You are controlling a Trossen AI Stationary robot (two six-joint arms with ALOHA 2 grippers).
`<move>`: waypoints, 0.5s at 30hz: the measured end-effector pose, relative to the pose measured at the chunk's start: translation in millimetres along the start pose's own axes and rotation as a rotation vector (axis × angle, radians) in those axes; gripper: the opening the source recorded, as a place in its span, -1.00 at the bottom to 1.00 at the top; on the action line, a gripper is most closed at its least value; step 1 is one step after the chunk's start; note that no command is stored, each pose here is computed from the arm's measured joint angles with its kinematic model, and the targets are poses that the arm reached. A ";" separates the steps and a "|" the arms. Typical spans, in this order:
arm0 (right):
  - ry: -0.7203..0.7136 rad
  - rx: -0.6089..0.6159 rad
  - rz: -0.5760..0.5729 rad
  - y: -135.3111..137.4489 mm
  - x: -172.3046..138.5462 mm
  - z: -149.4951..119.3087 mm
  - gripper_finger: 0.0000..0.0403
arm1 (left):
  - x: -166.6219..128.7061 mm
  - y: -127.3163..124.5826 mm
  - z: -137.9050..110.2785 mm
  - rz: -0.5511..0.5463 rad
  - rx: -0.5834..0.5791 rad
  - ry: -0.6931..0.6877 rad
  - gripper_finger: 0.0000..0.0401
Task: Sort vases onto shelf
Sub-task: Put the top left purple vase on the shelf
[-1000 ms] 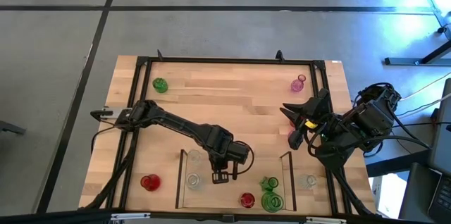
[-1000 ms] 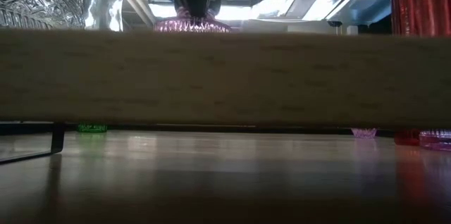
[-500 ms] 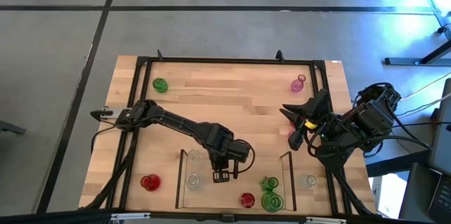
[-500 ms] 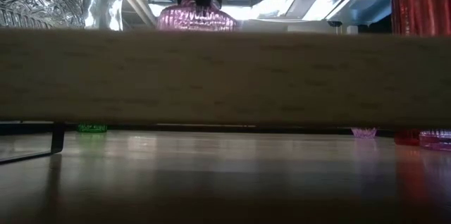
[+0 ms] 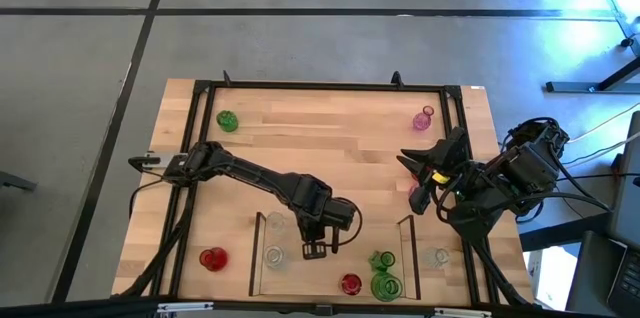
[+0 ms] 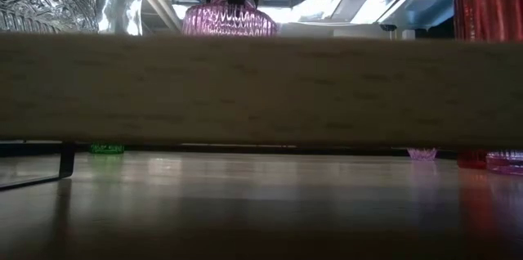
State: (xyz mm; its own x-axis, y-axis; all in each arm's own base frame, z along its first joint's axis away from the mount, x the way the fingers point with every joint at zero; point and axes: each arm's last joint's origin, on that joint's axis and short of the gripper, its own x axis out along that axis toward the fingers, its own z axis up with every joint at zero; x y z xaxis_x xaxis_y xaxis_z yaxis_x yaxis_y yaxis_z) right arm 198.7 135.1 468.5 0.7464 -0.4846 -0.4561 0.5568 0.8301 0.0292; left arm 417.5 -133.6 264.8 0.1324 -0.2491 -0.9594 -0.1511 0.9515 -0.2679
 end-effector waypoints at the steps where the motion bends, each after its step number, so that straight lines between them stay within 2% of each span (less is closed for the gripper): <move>1: 0.000 0.000 0.000 0.0 0.0 0.0 -0.75 | 0.0 0.0 0.0 0.000 0.000 0.000 -0.72; 15: 0.000 0.000 0.000 0.1 0.0 0.0 -0.75 | -0.1 -0.1 0.1 -0.002 0.008 0.000 -0.72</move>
State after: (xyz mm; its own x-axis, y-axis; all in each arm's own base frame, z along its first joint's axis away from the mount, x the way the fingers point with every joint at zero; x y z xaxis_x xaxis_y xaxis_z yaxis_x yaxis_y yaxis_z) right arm 198.8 135.1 468.4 0.7464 -0.4849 -0.4559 0.5569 0.8300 0.0290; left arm 417.6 -133.7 264.9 0.1327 -0.2507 -0.9589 -0.1429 0.9525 -0.2688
